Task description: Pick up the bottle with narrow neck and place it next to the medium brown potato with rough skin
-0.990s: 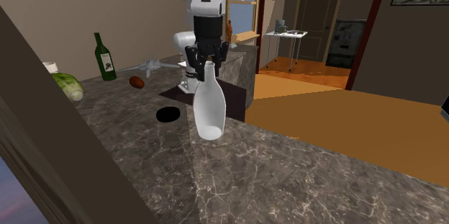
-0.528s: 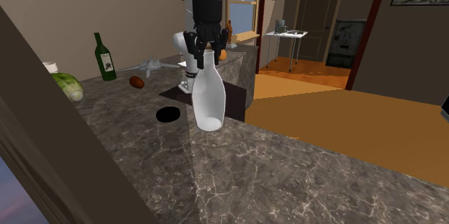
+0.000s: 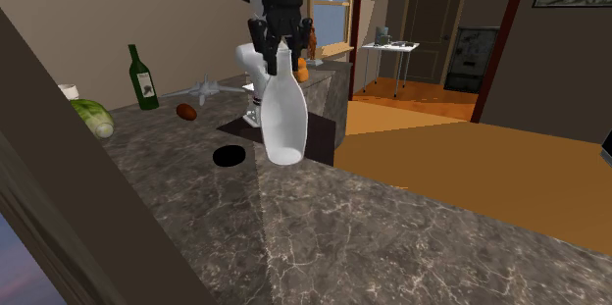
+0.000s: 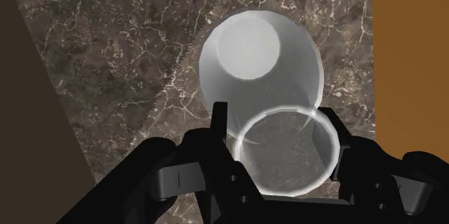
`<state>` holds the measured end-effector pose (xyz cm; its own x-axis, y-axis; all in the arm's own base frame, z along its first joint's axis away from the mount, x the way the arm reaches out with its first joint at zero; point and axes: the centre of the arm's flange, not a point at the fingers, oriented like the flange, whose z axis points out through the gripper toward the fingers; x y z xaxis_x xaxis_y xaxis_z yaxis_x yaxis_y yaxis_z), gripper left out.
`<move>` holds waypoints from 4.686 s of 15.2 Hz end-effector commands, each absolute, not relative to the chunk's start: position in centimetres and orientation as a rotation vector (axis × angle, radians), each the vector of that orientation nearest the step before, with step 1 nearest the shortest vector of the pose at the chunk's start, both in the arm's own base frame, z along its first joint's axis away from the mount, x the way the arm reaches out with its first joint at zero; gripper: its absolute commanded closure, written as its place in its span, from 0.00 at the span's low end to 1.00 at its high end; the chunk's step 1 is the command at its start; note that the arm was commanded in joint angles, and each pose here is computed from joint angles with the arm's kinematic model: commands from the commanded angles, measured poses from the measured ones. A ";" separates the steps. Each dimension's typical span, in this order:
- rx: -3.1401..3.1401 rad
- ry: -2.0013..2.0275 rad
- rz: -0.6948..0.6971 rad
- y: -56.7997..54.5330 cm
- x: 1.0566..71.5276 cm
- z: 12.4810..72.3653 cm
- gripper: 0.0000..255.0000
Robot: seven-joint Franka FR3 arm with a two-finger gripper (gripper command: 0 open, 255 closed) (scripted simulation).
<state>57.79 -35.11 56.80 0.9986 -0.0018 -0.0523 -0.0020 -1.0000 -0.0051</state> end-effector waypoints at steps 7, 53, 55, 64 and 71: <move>-3.135 0.003 0.082 -33.8 48.9 59.5 1.00; -3.135 0.003 0.082 -25.4 -9.3 74.6 1.00; -3.135 0.003 0.082 -25.1 -10.8 74.4 1.00; -3.135 0.003 0.082 -25.1 -10.8 69.7 1.00; -3.135 0.003 0.082 -25.1 -10.8 66.0 1.00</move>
<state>-10.81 -25.05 66.52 0.9986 -0.0018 -0.0523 -0.0021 -1.0000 -0.0055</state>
